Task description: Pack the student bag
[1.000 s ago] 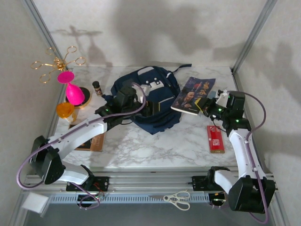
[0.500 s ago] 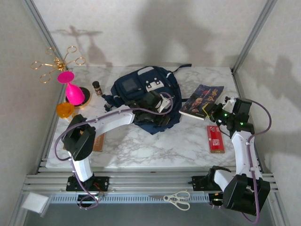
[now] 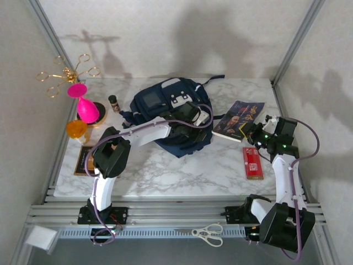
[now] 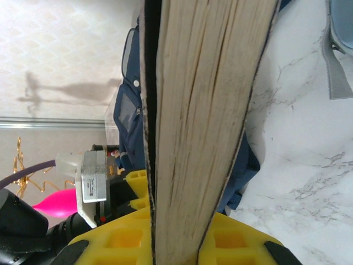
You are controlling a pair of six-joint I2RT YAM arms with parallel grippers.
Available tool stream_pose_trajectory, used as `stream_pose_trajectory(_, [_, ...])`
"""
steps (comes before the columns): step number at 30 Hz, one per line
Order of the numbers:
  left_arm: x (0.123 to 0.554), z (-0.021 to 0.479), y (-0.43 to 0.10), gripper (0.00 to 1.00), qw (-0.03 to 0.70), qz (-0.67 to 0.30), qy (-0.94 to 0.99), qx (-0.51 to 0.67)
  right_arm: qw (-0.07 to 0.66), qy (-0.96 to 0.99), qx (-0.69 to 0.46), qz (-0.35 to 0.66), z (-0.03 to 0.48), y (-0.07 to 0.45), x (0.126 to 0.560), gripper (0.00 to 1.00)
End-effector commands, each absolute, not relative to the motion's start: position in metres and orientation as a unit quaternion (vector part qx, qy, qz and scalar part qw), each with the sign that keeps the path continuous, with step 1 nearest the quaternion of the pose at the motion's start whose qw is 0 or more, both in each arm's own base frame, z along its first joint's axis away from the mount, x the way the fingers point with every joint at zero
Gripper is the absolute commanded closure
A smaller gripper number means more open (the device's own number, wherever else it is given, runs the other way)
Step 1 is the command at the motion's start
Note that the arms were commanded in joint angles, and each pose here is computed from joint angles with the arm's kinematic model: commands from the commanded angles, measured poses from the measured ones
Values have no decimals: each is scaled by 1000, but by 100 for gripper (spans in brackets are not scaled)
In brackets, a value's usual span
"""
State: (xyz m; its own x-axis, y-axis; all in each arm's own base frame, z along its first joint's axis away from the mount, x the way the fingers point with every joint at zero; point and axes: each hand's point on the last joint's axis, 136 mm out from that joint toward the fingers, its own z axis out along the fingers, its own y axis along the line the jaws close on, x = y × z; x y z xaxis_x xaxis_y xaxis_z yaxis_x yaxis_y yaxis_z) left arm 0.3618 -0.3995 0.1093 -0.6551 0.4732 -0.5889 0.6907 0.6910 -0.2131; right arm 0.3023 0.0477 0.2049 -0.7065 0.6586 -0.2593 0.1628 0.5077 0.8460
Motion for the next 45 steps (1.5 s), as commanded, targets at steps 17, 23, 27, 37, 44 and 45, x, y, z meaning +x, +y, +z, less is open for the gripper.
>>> stream_pose_trajectory(17, [381, 126, -392, 75, 267, -224, 884, 312, 317, 811, 208, 447, 218, 52, 299, 100])
stream_pose_trajectory(23, [382, 120, -387, 79, 262, -226, 888, 304, 316, 811, 207, 448, 218, 53, 298, 100])
stream_pose_trajectory(27, [386, 122, -385, 85, 269, -226, 888, 297, 315, 812, 205, 448, 216, 53, 297, 100])
stream_pose_trajectory(37, [396, 207, -382, 100, 342, -230, 864, 288, 289, 813, 179, 474, 210, 68, 287, 100])
stream_pose_trajectory(44, [398, 300, -361, 100, 428, -206, 834, 281, 244, 806, 124, 524, 208, 127, 282, 100])
stream_pose_trajectory(45, [398, 308, -358, 100, 435, -202, 832, 279, 239, 807, 117, 527, 206, 137, 283, 100])
